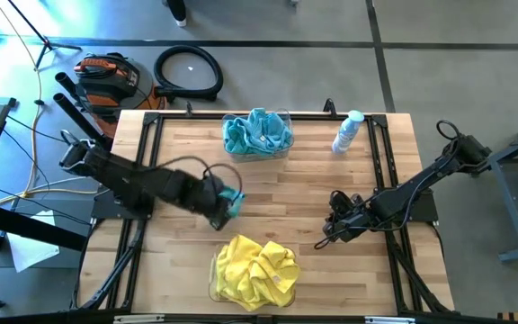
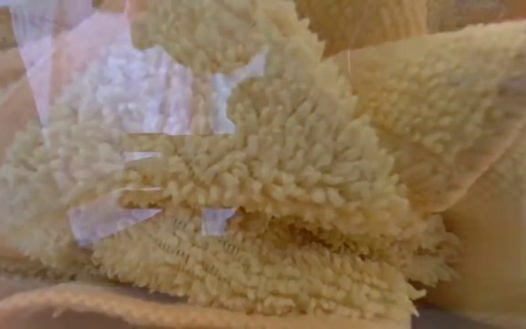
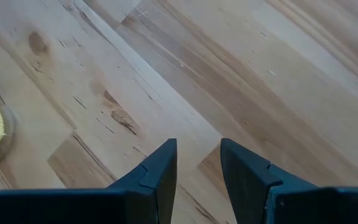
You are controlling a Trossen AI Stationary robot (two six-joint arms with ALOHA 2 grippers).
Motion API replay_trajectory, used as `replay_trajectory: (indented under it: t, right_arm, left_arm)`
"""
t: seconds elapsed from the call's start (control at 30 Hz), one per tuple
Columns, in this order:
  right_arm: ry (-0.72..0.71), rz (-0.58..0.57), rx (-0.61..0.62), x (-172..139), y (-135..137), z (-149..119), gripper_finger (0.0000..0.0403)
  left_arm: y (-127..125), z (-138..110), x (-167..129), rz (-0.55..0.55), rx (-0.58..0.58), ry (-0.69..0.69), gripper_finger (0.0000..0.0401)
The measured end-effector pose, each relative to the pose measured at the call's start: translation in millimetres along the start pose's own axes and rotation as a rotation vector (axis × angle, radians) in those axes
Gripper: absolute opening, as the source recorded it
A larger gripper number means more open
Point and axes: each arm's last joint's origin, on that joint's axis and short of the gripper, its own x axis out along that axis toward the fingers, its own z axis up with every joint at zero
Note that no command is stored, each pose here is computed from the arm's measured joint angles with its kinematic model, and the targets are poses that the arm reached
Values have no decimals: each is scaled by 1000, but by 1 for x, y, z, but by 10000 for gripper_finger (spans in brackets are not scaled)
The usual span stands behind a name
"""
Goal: Sort microfiber towel by color & place in baskets
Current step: Put the blue microfiber towel into the top transparent bin
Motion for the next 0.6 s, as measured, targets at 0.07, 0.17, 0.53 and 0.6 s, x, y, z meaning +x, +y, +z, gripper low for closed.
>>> replay_trajectory:
  t: [0.07,0.17,0.53,0.6]
  right_arm:
    - [-2,6,3,0,1,0,118]
    - [-9,30,13,0,3,1,118]
    - [-20,66,36,0,7,2,118]
    - [-22,76,68,0,8,2,118]
  left_arm:
    - [4,15,-3,-8,68,-19,0]
    - [11,40,-11,-15,145,-56,0]
    - [61,123,-43,29,315,-216,0]
    - [74,133,-42,43,321,-210,0]
